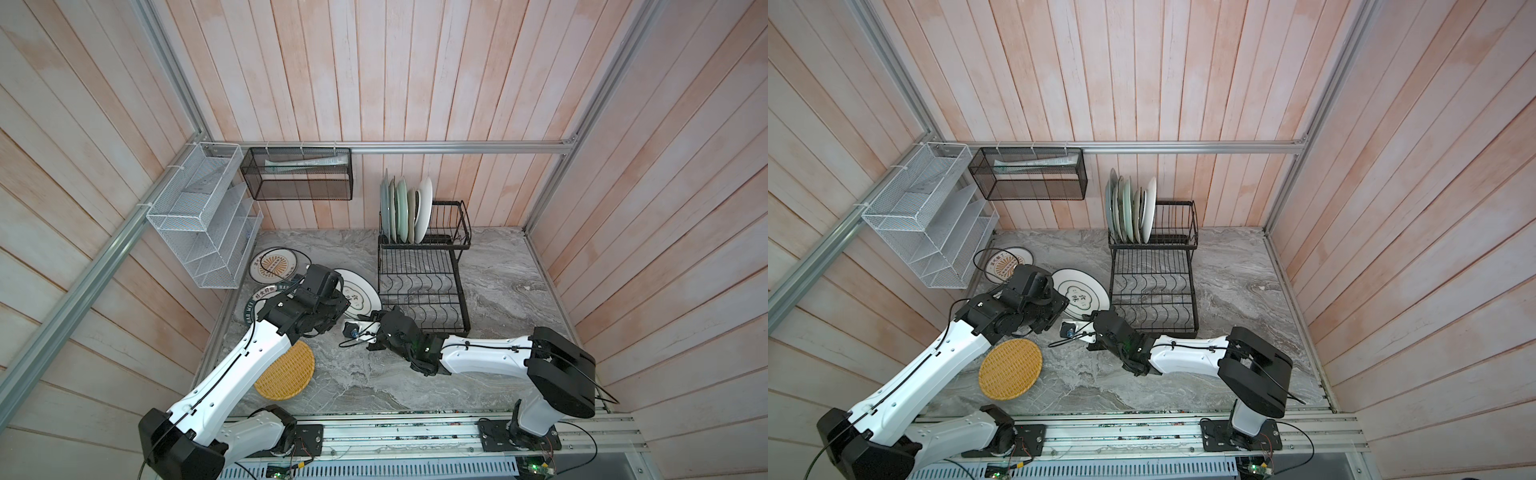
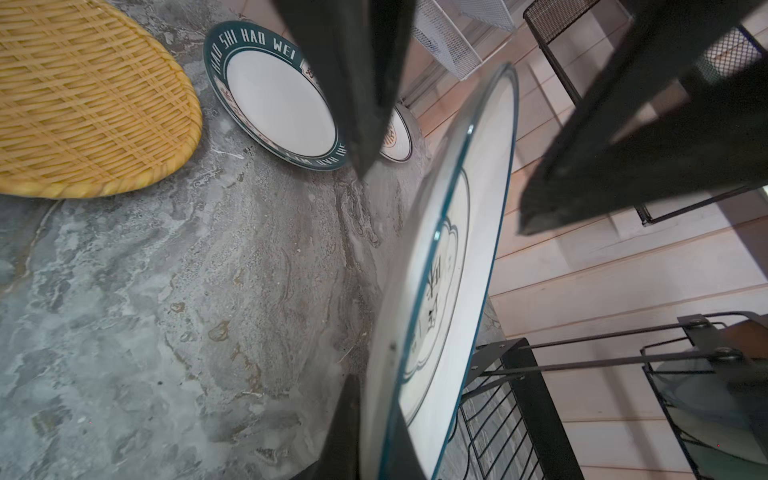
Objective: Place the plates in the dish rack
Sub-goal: 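Grasp the upright white plate with the right gripper while the left holds it, then lift the white plate with the right gripper over the rack while the left withdraws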
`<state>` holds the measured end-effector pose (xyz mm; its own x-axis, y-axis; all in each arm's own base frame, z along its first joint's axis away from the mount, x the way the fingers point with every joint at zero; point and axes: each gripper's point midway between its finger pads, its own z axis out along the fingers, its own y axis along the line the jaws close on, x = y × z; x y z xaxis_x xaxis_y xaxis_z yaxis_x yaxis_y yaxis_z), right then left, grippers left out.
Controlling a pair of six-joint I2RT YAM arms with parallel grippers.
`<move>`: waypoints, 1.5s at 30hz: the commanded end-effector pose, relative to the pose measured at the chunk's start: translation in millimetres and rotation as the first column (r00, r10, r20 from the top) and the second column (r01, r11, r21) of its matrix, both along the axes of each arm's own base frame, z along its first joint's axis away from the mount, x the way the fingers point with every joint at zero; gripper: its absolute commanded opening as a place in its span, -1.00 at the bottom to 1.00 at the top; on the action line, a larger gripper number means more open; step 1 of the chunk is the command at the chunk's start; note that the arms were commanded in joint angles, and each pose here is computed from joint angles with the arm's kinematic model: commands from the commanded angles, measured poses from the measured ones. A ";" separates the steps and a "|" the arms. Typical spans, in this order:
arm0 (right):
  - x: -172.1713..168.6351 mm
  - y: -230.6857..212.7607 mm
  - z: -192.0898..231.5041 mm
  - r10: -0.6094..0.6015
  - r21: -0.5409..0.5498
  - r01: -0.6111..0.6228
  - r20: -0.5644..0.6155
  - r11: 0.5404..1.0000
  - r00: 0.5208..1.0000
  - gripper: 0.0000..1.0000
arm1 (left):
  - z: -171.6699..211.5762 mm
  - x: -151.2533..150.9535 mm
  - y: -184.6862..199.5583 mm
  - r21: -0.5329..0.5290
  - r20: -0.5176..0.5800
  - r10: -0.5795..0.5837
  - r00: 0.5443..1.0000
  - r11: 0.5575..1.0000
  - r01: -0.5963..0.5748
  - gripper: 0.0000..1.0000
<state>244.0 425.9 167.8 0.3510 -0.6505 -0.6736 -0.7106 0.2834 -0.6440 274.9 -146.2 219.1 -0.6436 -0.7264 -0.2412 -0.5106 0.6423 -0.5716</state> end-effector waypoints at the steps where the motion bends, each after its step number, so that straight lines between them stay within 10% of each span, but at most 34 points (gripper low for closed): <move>1: 3.4 -3.8 31.9 -0.036 0.116 0.034 0.013 0.993 0.999 -1.00 | 25.1 5.3 3.9 -0.023 0.072 -0.011 0.997 1.000 0.012 0.97; 8: -4.0 -22.8 53.2 -0.062 0.215 0.071 -0.049 0.974 0.997 -1.00 | 79.0 10.7 20.6 -0.032 0.300 -0.125 0.946 0.990 0.141 1.00; 18: -27.6 -64.3 182.8 -0.013 0.553 0.191 -0.309 0.811 0.951 -1.00 | 144.8 -53.7 9.8 0.215 0.780 -0.399 0.482 0.894 0.392 1.00; 34: 51.5 -202.9 357.3 0.011 0.807 0.385 -0.436 0.449 0.900 -1.00 | 88.5 -97.8 5.3 0.407 0.781 -0.558 0.280 0.795 0.450 1.00; 45: 131.8 -259.6 338.9 0.055 0.772 0.513 -0.572 0.376 0.819 -1.00 | 98.3 -115.7 -9.4 0.443 0.798 -0.585 0.143 0.732 0.518 1.00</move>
